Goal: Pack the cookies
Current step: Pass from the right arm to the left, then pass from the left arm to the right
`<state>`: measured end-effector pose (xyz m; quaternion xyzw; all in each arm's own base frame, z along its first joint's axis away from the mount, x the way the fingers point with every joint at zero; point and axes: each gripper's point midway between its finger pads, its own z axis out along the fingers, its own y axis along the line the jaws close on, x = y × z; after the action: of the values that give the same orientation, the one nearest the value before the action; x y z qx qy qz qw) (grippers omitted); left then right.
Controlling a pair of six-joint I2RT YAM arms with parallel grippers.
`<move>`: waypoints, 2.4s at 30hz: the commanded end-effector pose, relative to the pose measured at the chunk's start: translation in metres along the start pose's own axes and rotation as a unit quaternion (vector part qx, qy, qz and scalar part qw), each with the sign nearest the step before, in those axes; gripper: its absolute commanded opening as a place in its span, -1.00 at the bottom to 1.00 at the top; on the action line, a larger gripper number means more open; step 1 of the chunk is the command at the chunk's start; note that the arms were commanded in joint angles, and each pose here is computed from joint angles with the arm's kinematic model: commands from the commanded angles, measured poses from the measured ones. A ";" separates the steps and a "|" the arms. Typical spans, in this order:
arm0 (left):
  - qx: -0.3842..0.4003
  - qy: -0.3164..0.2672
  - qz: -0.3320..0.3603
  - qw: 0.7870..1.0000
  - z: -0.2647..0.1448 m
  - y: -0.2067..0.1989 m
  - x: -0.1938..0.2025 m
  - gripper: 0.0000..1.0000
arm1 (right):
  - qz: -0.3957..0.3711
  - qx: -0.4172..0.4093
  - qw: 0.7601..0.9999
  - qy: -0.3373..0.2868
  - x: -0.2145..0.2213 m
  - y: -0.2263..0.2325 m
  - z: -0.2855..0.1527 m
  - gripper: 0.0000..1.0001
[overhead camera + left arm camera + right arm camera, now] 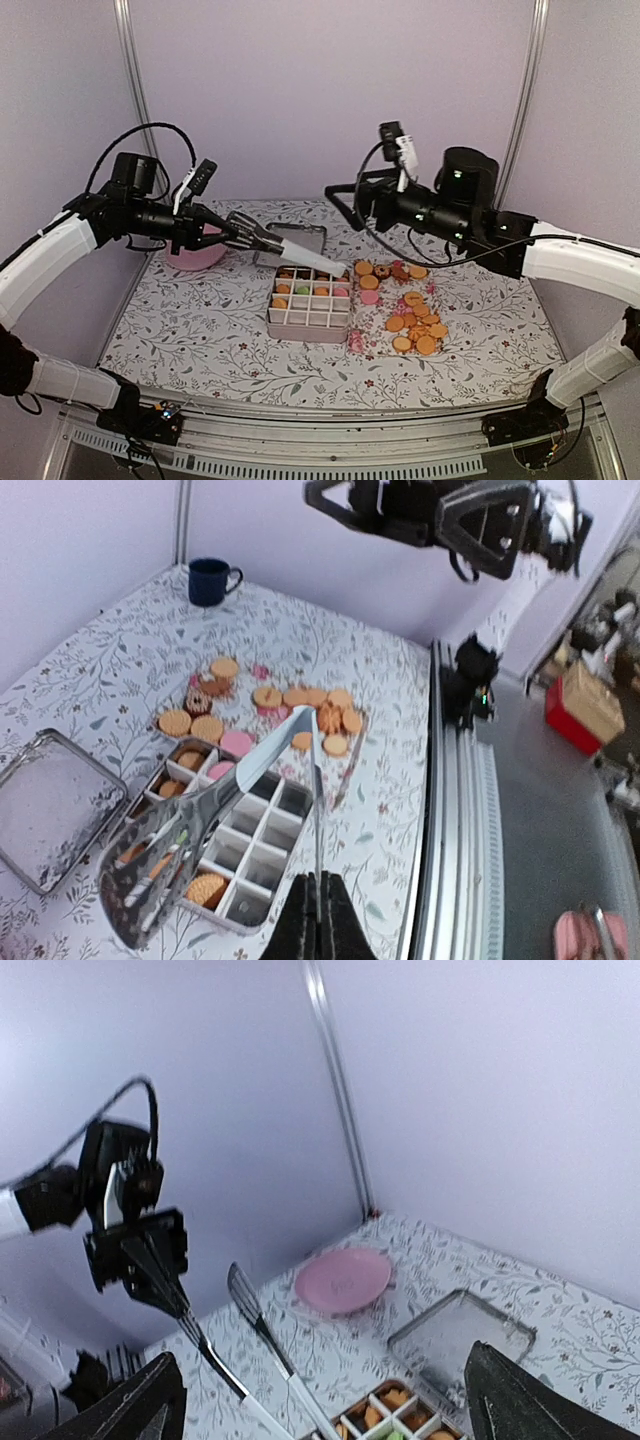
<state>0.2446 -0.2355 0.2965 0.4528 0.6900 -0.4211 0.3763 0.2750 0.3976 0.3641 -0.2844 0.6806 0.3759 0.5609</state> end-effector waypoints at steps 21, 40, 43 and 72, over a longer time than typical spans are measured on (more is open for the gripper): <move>0.033 -0.279 -0.121 0.952 -0.042 0.027 -0.124 -1.00 | 0.257 -0.174 0.924 -0.224 -0.028 -0.012 0.010 0.99; 0.040 -0.273 -0.142 0.951 -0.037 0.030 -0.112 -1.00 | 0.270 -0.231 0.906 -0.231 -0.032 -0.003 0.079 0.51; 0.039 -0.272 -0.144 0.951 -0.037 0.031 -0.110 -1.00 | 0.273 -0.248 0.903 -0.219 -0.029 0.002 0.084 0.35; -0.034 -0.131 -0.152 0.979 -0.016 0.049 -0.010 -0.39 | 0.171 -0.118 0.967 -0.148 0.013 -0.020 0.047 -0.19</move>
<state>0.2978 -0.2178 0.3164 0.2607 0.6954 -0.5188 0.4234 0.3186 0.4368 0.3280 -0.1626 0.5899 0.5981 0.5175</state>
